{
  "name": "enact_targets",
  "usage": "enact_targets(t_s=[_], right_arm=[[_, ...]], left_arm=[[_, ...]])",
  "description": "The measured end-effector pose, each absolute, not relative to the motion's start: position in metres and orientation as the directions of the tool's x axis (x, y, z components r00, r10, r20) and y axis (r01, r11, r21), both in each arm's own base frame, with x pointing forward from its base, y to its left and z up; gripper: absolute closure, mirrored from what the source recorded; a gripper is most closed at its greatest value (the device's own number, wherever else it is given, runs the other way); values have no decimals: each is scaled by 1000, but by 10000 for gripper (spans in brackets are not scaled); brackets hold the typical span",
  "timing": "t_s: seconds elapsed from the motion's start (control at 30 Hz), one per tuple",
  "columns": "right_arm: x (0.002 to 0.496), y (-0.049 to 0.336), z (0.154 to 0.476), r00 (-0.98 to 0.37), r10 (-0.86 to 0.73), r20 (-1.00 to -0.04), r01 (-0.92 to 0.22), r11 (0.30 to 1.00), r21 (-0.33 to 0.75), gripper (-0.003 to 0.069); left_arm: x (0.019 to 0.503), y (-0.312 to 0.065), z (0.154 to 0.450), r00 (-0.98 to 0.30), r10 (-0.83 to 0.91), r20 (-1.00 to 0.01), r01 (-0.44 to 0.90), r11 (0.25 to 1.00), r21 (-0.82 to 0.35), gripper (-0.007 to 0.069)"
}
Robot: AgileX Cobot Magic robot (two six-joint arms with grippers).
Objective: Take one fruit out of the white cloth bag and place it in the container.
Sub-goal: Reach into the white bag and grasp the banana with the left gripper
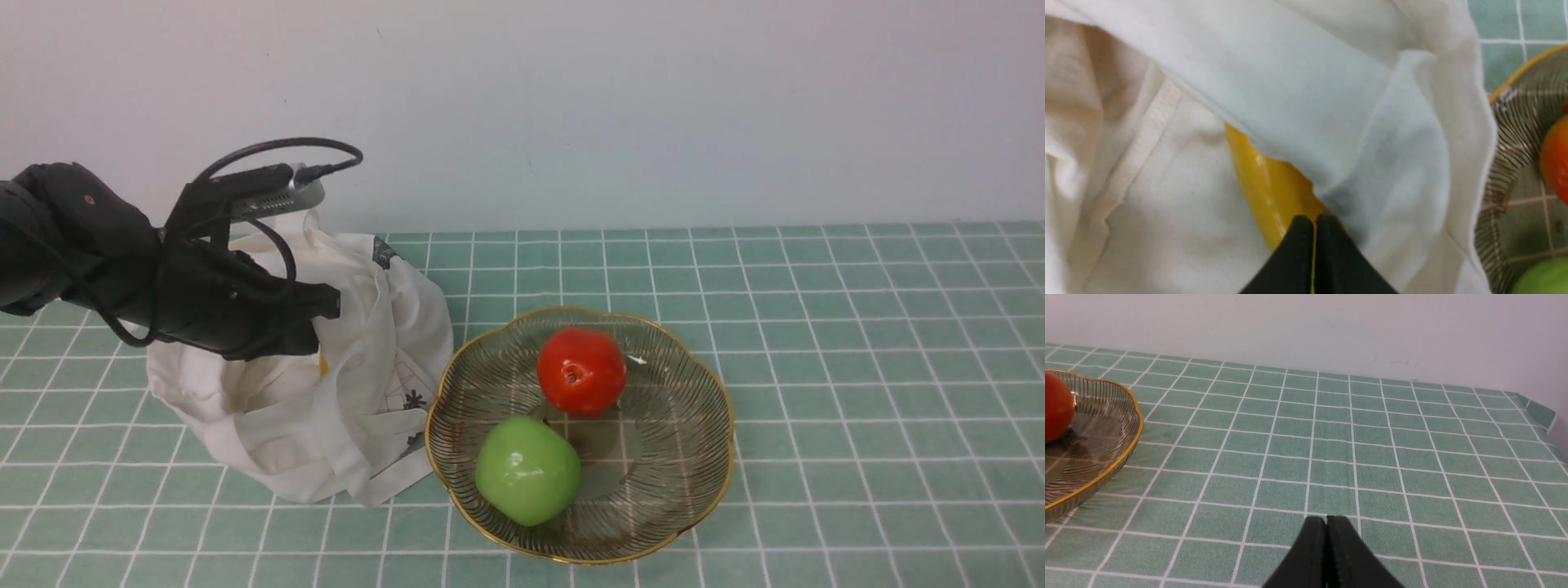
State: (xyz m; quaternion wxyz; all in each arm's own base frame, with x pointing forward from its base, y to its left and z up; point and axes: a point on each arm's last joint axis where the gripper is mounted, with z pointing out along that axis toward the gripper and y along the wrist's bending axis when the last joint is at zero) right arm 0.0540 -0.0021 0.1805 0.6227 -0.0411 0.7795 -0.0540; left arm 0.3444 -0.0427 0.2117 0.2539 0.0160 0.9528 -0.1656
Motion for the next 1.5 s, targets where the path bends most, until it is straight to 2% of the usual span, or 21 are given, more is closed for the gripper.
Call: enact_targets(t_s=[0.2, 0.33, 0.4, 0.57, 0.67, 0.73, 0.83, 0.97, 1.1, 1.17, 1.33, 1.5], right_arm=[[54, -2, 180, -221, -131, -966, 3, 991, -135, 674], [54, -2, 180, -221, -131, -966, 3, 991, -135, 674], [54, -2, 180, -221, -131, -966, 3, 991, -135, 674], [54, -2, 180, -221, -131, -966, 3, 991, -135, 674], [54, -2, 180, -221, -131, -966, 3, 991, -135, 674], [54, -2, 180, -221, -131, -966, 3, 991, -135, 674], [54, -2, 180, -221, -131, -966, 3, 991, -135, 674], [54, -2, 180, -221, -131, -966, 3, 991, -135, 674], [54, -2, 180, -221, -131, -966, 3, 991, -135, 674], [54, -2, 180, -221, -131, -966, 3, 991, -135, 674], [54, -2, 180, -221, -131, -966, 3, 991, -135, 674], [54, -2, 180, -221, -131, -966, 3, 991, -135, 674]], left_arm=[[346, -42, 203, -882, -33, -469, 120, 948, -293, 625], [353, -40, 188, -882, -43, -469, 100, 956, -275, 563], [356, -39, 182, -884, -49, -466, 90, 958, -271, 508], [360, -42, 170, -892, -92, -442, 54, 950, -307, 265], [362, -46, 168, -879, -56, -473, 96, 952, -291, 132], [364, -51, 165, -870, -24, -492, 129, 953, -273, 73], [366, -59, 154, -872, 18, -490, 163, 953, -255, 30], [368, -63, 138, -882, 31, -470, 164, 956, -245, 29], [370, -62, 132, -880, 41, -473, 166, 960, -226, 153], [370, -61, 132, -878, 58, -475, 178, 961, -211, 291], [366, -61, 141, -875, 110, -472, 225, 955, -194, 300], [356, -54, 184, -840, 125, -527, 259, 948, -188, 301]])
